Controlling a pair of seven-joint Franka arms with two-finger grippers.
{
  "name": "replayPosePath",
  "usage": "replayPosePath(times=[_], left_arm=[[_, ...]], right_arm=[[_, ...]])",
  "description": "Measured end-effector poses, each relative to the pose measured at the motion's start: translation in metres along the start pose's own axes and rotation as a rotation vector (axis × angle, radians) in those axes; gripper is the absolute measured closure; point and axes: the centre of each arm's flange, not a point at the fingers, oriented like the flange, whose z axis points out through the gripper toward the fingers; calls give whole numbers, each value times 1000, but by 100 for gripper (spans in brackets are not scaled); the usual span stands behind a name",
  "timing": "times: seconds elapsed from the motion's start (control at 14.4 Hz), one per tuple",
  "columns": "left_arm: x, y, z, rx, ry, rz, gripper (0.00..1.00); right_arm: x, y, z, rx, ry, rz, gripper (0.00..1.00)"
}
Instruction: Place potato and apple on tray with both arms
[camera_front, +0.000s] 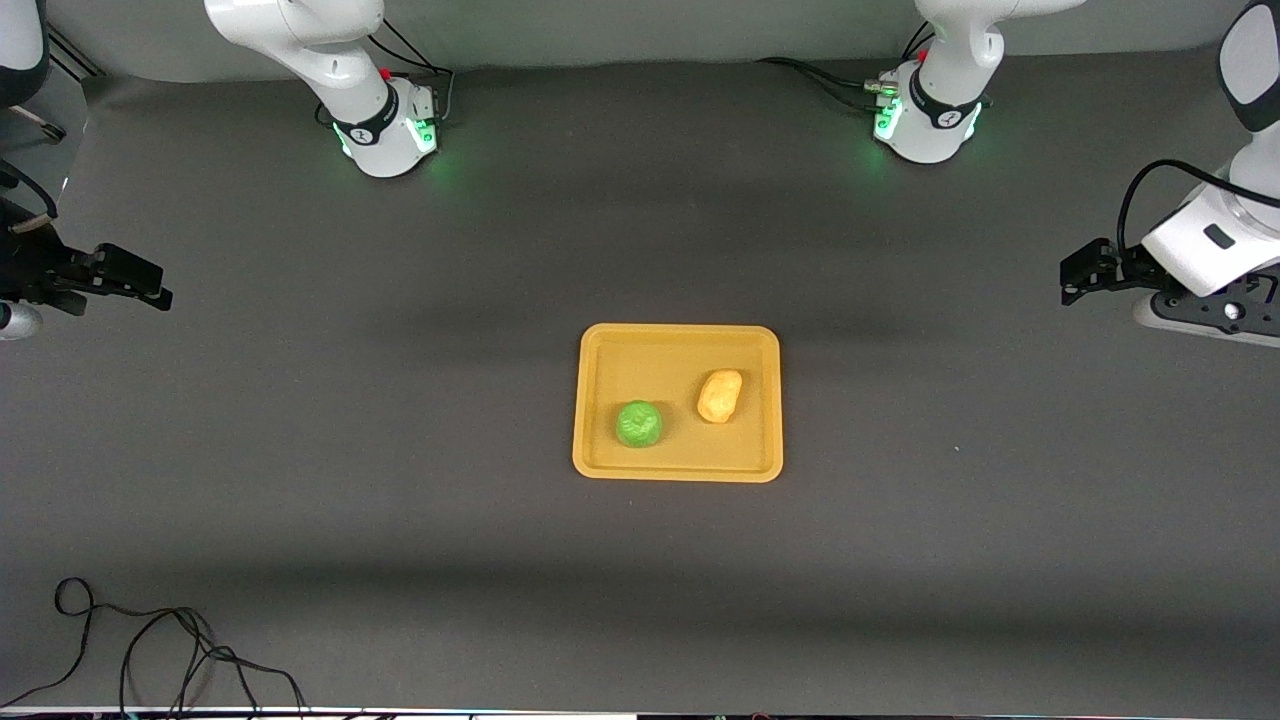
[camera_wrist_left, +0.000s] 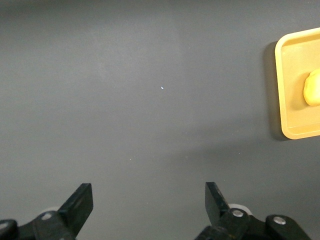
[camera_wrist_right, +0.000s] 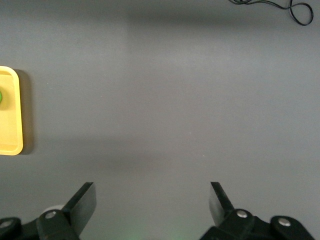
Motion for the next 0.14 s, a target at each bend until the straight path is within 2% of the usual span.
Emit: replayPosePath(times=[0.14], left_arm=[[1,0,2,-1,-3,0,0]], right_arm=[[0,0,0,1,0,0,0]])
